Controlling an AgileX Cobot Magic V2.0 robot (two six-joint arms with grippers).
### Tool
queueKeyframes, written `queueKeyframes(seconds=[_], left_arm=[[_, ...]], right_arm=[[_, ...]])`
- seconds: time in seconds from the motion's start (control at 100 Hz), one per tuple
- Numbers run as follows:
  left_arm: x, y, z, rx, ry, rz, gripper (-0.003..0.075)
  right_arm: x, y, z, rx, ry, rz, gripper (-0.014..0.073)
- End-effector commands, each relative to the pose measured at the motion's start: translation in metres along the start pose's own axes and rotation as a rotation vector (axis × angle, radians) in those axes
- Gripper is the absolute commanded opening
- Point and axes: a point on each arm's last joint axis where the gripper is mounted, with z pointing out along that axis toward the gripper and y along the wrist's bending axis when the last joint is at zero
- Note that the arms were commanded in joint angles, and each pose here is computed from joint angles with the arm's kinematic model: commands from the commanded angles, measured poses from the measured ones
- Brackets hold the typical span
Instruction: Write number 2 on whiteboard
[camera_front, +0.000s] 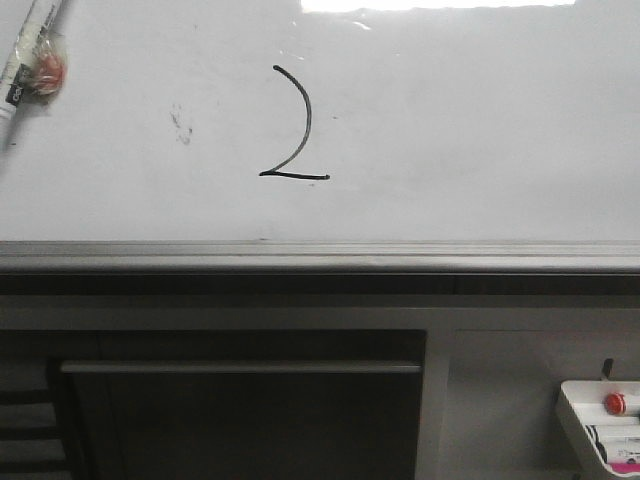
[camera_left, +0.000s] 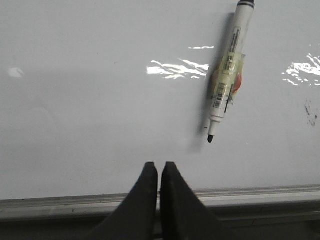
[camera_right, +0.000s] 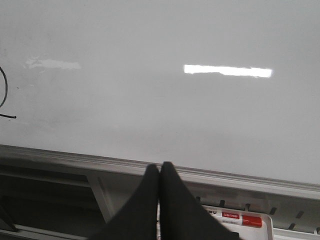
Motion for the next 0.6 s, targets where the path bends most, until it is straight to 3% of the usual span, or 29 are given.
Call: queueKeyframes(seconds=[0.0,0.41,0.59], left_arm=[[-0.013,0.001,-0.002,-0.012,-0.102,-0.032,-0.0018],[-0.013,-0.001,-0.004,0.0,-0.111,-0.03,-0.0018],[-0.004,-0.001,-0.018,0.004,-0.206,-0.004,-0.0018]], right_arm=[[-0.012,0.0,-0.003,0.001,-0.078,-0.004,-0.0072],[-0.012,0.0,-0.003,0.001,-0.078,-0.004,-0.0072],[-0.012,0.0,-0.003,0.001,-0.078,-0.004,-0.0072]])
